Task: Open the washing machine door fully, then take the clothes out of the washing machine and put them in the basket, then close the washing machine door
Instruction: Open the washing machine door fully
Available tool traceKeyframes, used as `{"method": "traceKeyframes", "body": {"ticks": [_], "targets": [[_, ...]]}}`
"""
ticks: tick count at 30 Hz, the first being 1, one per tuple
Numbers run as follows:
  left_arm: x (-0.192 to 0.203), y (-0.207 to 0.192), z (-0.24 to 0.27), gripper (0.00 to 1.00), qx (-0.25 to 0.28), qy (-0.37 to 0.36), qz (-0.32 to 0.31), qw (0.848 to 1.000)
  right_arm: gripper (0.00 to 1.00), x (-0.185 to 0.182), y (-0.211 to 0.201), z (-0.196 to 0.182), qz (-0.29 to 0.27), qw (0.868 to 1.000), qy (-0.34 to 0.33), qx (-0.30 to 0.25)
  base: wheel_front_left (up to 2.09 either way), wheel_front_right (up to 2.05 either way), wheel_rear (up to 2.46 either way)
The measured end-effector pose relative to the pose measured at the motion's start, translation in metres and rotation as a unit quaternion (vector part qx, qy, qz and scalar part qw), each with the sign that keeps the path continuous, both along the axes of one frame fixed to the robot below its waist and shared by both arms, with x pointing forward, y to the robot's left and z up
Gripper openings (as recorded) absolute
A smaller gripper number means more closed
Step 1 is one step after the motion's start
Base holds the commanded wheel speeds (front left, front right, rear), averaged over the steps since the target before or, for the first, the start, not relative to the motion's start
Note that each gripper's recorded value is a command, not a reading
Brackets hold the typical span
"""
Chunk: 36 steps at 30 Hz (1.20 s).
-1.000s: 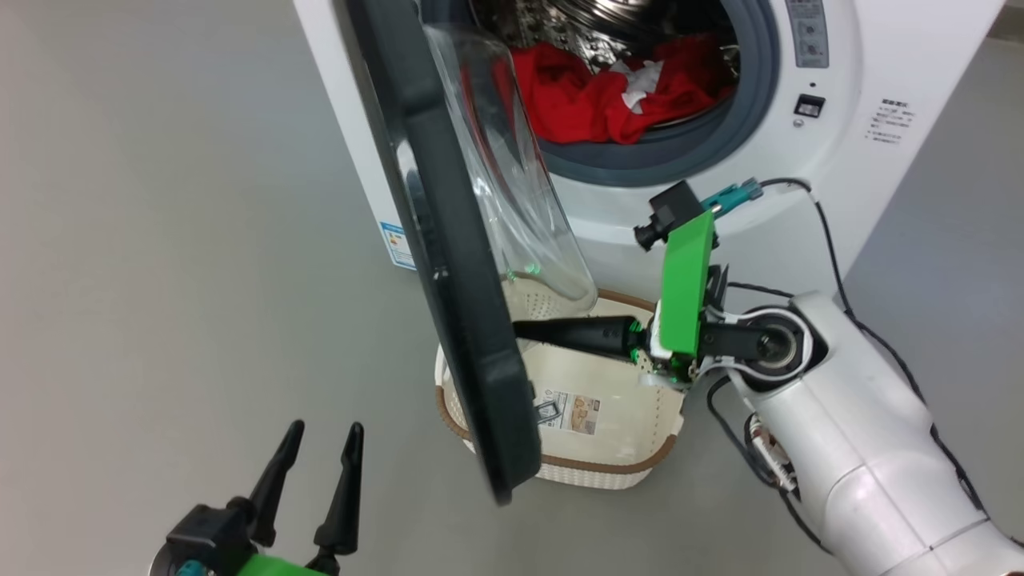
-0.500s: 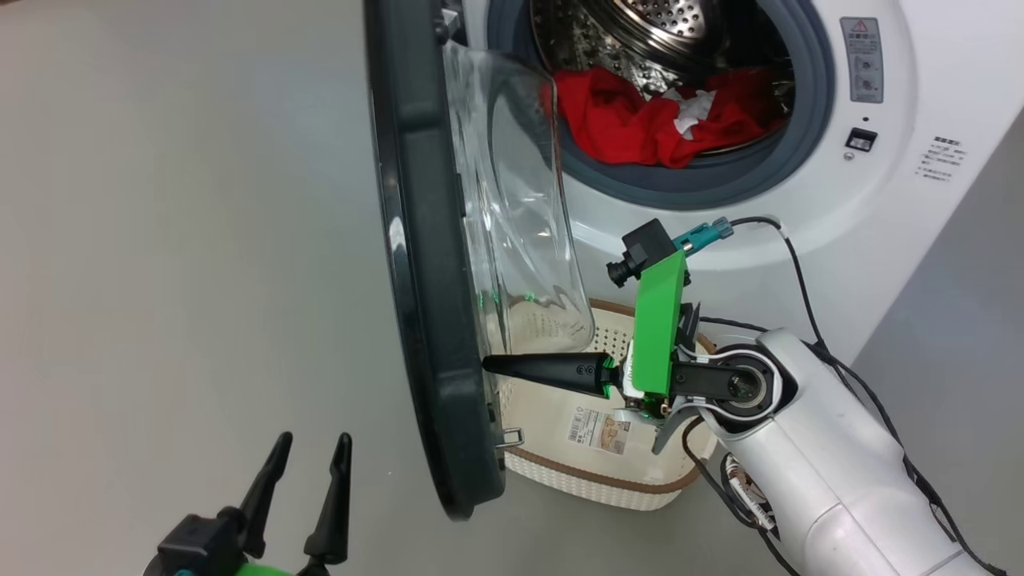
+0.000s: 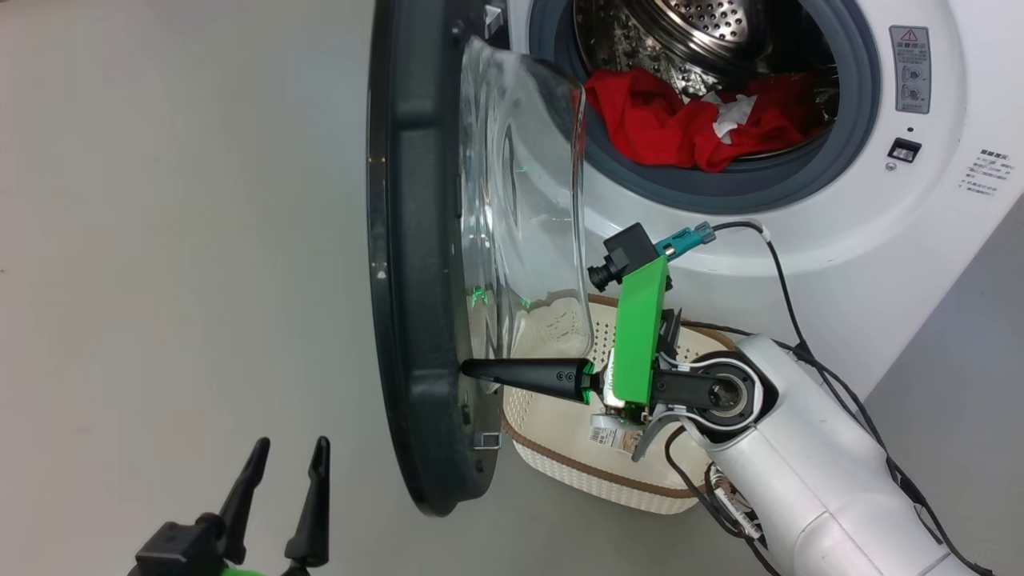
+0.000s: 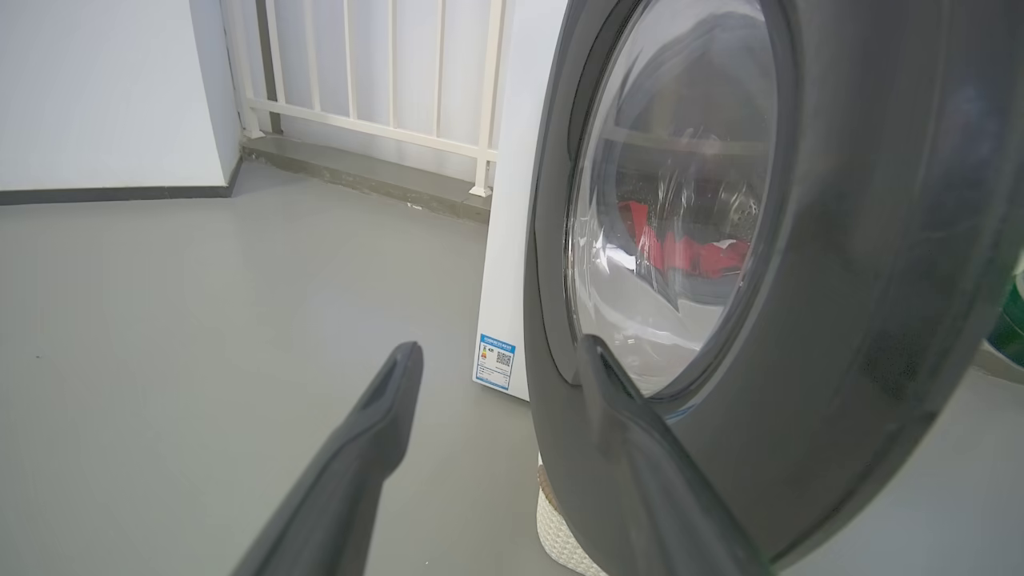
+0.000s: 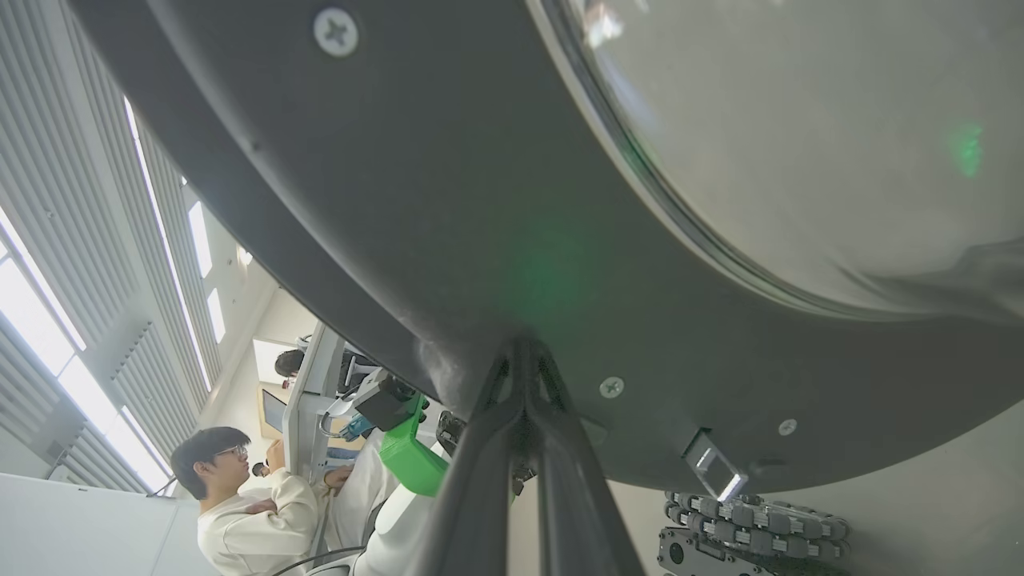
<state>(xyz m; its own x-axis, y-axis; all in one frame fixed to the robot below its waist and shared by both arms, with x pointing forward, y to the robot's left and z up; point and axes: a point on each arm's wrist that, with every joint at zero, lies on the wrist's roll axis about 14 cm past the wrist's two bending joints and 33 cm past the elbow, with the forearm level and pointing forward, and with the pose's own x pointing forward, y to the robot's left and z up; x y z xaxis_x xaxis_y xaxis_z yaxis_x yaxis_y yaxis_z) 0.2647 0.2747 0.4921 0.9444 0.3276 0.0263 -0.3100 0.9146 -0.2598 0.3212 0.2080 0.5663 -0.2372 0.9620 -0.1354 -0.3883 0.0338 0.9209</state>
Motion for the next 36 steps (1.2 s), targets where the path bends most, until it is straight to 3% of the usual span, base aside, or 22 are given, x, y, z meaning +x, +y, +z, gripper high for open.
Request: {"method": "traceKeyframes", "body": {"ticks": [13,16,17,18,29,36], "targets": [[-0.002,0.005,0.002,1.0,0.002,-0.003,0.009,1.0,0.0,-0.005,0.004,0.0,0.0,1.0,0.001,0.003,0.0,0.0,0.0],[-0.001,0.003,0.004,1.0,0.001,-0.007,0.004,1.0,0.49,-0.004,0.003,0.003,-0.01,1.0,-0.003,0.008,0.0,0.0,0.0],[-0.001,0.002,0.005,1.0,0.001,-0.009,0.002,1.0,0.96,-0.003,0.002,0.004,-0.017,1.0,-0.002,0.012,0.0,0.0,0.0],[0.0,0.001,0.005,1.0,0.001,-0.01,0.0,1.0,1.0,-0.003,0.001,0.003,-0.023,1.0,0.0,0.013,0.0,0.0,0.0],[0.007,-0.006,0.01,1.0,0.007,-0.02,-0.019,1.0,1.0,0.011,-0.041,-0.034,-0.11,0.994,0.016,-0.016,0.0,0.0,0.0],[0.004,-0.011,0.003,1.0,0.005,-0.011,-0.027,1.0,1.0,0.023,-0.079,-0.06,-0.188,0.981,0.027,-0.036,0.0,0.0,0.0]]}}
